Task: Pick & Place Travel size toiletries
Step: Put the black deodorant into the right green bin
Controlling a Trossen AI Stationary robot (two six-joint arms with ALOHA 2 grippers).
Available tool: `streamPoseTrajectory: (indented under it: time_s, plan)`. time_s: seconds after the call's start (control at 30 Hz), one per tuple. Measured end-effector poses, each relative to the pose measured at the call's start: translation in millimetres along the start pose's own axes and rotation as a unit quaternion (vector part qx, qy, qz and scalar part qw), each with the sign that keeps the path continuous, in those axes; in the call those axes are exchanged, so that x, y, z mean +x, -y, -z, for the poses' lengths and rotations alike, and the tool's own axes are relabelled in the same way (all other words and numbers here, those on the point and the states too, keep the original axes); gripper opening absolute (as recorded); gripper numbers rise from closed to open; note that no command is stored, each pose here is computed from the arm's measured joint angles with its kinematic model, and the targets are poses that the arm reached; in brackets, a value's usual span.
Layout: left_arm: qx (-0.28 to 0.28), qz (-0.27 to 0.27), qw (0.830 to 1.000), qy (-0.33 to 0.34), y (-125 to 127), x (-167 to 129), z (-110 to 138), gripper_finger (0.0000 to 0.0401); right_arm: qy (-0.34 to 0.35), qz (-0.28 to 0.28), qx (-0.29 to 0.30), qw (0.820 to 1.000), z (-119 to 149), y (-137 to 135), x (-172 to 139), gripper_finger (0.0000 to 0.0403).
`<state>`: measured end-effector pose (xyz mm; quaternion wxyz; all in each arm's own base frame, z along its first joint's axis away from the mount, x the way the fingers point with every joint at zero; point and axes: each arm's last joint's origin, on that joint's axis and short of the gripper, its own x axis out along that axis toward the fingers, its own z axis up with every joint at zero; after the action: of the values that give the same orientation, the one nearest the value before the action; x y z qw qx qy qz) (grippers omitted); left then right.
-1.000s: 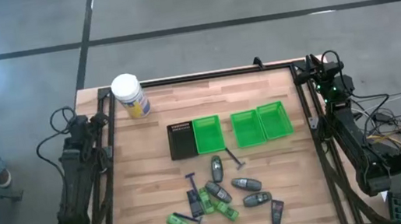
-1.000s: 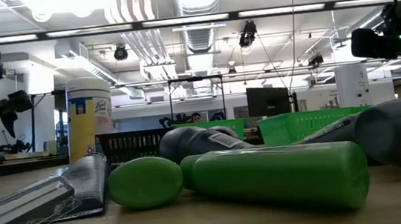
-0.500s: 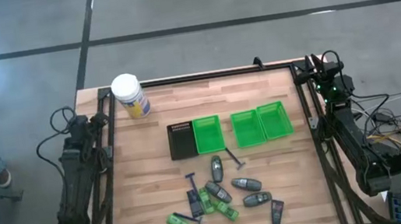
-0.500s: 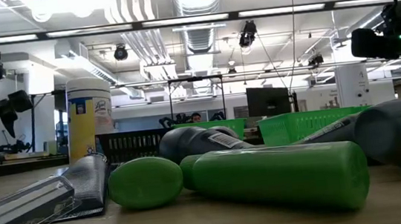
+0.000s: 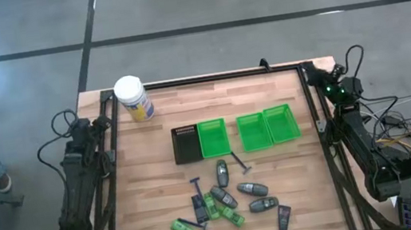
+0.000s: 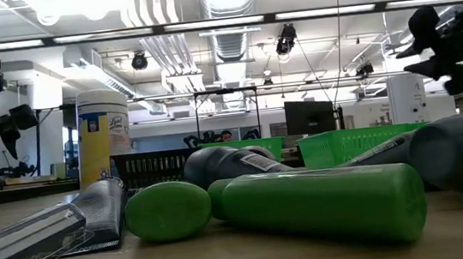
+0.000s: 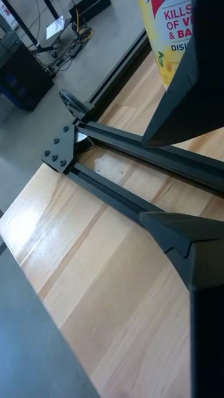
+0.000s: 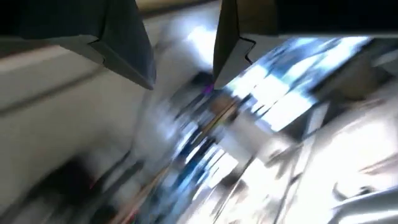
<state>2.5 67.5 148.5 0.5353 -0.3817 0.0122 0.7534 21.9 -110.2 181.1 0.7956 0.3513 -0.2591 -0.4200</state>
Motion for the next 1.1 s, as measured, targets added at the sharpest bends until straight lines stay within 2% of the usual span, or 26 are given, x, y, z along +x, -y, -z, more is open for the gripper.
streamPoseTrajectory:
  time_s: [0.13, 0.3, 0.43, 0.63, 0.7, 0.8, 0.9, 1.0, 1.1]
  plan:
    - [0.000, 0.000, 1.000, 0.000, 0.0, -0.1, -0.1, 0.0186, -0.085, -0.055, 0.064, 0.993, 4.9, -4.0, -0.5, 0.0165]
    - [0.000, 0.000, 1.000, 0.000, 0.0, -0.1, -0.1, 0.0186, -0.171, -0.088, 0.149, 0.970, 9.3, -7.3, -1.9, 0.0176]
    - [0.000, 0.000, 1.000, 0.000, 0.0, -0.1, -0.1, 0.0186, -0.154, -0.111, 0.153, 0.970, 6.7, -14.0, -1.2, 0.0184]
    - [0.000, 0.000, 1.000, 0.000, 0.0, 0.0, 0.0, 0.0186, -0.039, -0.216, 0.133, 0.967, -10.5, -45.5, -3.5, 0.0186]
    - [0.000, 0.000, 1.000, 0.000, 0.0, 0.0, 0.0, 0.0186, -0.029, -0.234, 0.112, 0.965, -17.0, -58.1, -2.1, 0.0183]
    - [0.000, 0.000, 1.000, 0.000, 0.0, -0.1, -0.1, 0.0186, -0.023, -0.202, 0.102, 0.974, -25.3, -71.2, 5.3, 0.0178]
    - [0.000, 0.000, 1.000, 0.000, 0.0, 0.0, -0.1, 0.0186, -0.047, -0.192, 0.072, 0.978, -33.9, -91.8, 13.1, 0.0174]
    - [0.000, 0.000, 1.000, 0.000, 0.0, -0.1, -0.1, 0.0186, -0.103, -0.194, 0.061, 0.974, -37.8, -113.0, 22.8, 0.0168]
    - [0.000, 0.000, 1.000, 0.000, 0.0, 0.0, 0.0, 0.0186, -0.189, -0.159, 0.061, 0.967, -32.5, -127.5, 36.1, 0.0161]
